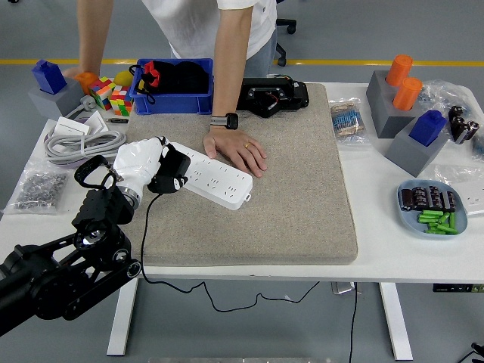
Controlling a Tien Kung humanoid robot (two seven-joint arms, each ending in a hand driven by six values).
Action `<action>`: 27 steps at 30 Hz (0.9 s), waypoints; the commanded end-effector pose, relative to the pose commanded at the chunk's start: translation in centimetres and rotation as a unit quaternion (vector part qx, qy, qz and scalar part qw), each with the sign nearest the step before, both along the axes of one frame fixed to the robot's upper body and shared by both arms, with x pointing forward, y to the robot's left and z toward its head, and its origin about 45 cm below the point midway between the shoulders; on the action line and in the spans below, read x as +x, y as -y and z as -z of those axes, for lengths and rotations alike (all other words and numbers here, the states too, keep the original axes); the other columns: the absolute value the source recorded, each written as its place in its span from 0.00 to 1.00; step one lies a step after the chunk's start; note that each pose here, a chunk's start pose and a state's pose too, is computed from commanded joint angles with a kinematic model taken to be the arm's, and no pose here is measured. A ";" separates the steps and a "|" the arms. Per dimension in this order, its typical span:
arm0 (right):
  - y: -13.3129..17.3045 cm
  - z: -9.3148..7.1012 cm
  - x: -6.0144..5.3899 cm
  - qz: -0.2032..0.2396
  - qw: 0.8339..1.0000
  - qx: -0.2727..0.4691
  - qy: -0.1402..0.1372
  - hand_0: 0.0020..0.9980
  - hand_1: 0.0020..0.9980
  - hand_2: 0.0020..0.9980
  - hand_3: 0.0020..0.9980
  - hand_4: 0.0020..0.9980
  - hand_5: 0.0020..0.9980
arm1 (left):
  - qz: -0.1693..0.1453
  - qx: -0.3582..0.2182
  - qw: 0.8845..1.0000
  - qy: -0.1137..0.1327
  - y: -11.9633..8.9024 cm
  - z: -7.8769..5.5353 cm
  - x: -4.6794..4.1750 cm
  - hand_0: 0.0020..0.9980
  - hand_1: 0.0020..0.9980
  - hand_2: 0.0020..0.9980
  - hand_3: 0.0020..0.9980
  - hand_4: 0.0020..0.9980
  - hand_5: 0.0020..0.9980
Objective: Press the white button,pick up the black plug,place it near the board,insert it into the board
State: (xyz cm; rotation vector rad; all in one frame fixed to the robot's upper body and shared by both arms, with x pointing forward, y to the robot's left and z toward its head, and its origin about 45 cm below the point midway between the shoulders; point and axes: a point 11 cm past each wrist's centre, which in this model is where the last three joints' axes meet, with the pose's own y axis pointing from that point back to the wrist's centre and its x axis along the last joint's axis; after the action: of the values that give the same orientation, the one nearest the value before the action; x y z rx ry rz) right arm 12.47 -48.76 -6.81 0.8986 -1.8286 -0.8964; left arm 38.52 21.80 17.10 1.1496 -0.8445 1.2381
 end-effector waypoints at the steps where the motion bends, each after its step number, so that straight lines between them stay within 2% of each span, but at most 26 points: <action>1: 0.0 0.0 0.0 0.000 1.000 0.000 0.000 0.62 0.59 0.58 0.58 0.64 0.37 | 0.000 0.001 1.000 -0.001 0.0 0.0 0.10 0.20 0.22 0.24 0.55 0.59 0.00; 27: 0.2 -0.1 0.1 -0.004 1.000 -0.002 -0.002 0.62 0.59 0.58 0.58 0.64 0.36 | -0.006 0.031 0.999 -0.018 -0.3 1.1 1.50 0.20 0.22 0.24 0.55 0.61 0.00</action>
State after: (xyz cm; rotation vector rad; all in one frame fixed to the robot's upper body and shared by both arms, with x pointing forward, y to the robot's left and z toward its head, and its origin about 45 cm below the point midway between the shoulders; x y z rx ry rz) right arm 12.54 -48.93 -6.71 0.9002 -1.8221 -0.8886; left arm 40.02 22.09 15.97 1.2251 -0.8563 1.2054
